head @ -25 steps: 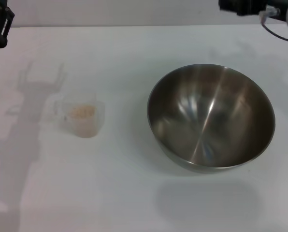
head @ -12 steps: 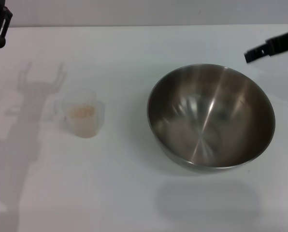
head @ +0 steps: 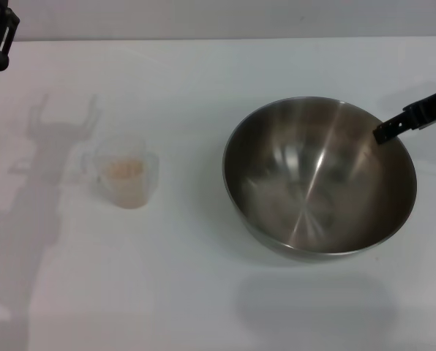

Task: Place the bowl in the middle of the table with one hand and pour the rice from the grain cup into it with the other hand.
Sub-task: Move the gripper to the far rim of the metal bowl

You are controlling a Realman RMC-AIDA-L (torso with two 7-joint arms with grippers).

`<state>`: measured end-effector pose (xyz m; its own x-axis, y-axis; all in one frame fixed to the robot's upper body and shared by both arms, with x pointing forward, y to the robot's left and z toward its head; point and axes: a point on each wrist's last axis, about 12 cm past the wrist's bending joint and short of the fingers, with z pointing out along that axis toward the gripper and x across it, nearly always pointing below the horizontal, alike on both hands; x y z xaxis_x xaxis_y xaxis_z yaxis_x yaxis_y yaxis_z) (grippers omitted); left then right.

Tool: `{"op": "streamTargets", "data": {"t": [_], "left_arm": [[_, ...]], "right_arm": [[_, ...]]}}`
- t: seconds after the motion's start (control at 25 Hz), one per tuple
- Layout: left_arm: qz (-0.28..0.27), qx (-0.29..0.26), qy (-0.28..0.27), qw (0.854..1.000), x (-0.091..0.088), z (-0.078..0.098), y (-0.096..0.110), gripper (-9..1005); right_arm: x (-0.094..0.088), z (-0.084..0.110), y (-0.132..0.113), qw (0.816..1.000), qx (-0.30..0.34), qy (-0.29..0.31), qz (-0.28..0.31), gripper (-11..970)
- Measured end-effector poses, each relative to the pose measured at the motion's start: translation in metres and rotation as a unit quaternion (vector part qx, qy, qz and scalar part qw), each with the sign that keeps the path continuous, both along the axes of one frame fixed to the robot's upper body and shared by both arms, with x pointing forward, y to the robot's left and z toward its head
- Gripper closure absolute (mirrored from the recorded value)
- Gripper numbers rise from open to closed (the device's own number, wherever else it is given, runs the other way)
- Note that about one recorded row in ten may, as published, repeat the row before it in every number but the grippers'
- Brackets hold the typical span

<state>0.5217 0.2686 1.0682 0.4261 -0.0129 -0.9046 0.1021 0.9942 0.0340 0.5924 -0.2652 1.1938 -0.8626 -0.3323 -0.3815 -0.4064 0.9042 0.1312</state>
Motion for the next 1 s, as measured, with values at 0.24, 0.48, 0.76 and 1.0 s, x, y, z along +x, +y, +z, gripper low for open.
{"op": "streamTargets", "data": {"t": [0.24,0.48,0.76,1.0], "left_arm": [[0.001,-0.001,-0.005,1.000,-0.002,0.000,0.000,136],[0.000,-0.001,-0.005,1.000,-0.002,0.000,0.000,136],[-0.002,-0.001,-0.004,1.000,-0.003,0.000,-0.001,136],[-0.003,-0.001,-0.003,1.000,-0.002,0.000,-0.002,136]], "right_arm": [[0.005,-0.013,0.002,1.000,0.000,0.015,0.018,190],[0.007,-0.023,0.005,0.999,0.001,0.025,0.026,194],[0.007,-0.029,0.008,0.999,0.003,0.024,0.038,327],[0.007,-0.032,0.009,0.999,0.002,0.023,0.043,485]]}}
